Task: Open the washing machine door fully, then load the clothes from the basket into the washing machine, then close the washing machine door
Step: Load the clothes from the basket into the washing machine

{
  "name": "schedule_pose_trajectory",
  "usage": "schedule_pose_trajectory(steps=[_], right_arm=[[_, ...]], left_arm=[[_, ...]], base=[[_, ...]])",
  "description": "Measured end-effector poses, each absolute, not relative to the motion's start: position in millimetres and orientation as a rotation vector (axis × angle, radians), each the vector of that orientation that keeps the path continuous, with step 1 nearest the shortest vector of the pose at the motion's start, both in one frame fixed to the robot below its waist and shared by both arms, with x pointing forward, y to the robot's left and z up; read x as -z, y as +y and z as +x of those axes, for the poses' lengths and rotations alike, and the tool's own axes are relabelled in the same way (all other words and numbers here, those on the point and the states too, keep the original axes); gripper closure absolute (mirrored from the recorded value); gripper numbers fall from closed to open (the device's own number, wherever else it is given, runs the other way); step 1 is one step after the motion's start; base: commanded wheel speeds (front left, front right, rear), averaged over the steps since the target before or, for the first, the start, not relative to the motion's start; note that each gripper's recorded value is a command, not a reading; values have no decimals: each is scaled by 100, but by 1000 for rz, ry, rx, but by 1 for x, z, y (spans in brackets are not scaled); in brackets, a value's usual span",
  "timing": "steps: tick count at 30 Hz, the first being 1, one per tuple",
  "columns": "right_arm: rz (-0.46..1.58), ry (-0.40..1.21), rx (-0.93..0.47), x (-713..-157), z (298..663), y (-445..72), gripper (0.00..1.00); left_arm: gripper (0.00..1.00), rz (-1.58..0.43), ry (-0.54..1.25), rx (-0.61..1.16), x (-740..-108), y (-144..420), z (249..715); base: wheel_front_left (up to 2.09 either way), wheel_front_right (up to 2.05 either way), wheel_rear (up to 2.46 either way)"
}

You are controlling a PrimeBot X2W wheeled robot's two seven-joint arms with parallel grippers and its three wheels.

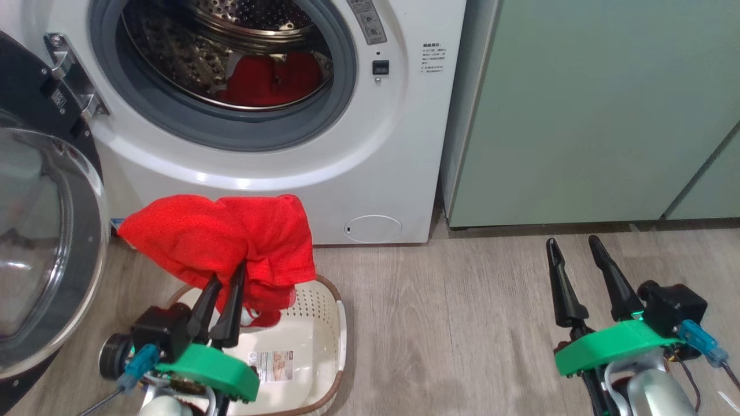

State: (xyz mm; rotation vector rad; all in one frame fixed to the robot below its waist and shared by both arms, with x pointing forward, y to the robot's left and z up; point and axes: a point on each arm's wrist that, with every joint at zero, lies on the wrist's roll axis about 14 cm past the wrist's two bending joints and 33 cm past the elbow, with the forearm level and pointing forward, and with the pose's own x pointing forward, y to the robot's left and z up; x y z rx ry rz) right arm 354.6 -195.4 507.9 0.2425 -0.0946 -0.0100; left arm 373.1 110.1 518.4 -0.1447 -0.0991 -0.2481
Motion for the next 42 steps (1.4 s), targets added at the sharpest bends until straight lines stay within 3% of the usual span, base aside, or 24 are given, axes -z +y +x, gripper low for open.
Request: schedule_pose_trajectory(steps=[11,18,27,42], right_arm=[[242,-61,25,-497,358,-199,0],[240,-35,36,-487,379,-202,0],[223,38,39,-456,416,-204,0],[241,190,134,-386,437,-232,0]], left_arm=[[100,-154,-69,256,-508,107,384],[100,-153,-83,269,-508,103,424],[100,-132,-126,298,-501,98,504],[100,-60,-309,334,-515,88,691]], base=[[0,0,0],[0,0,0],[0,0,0],[0,0,0]])
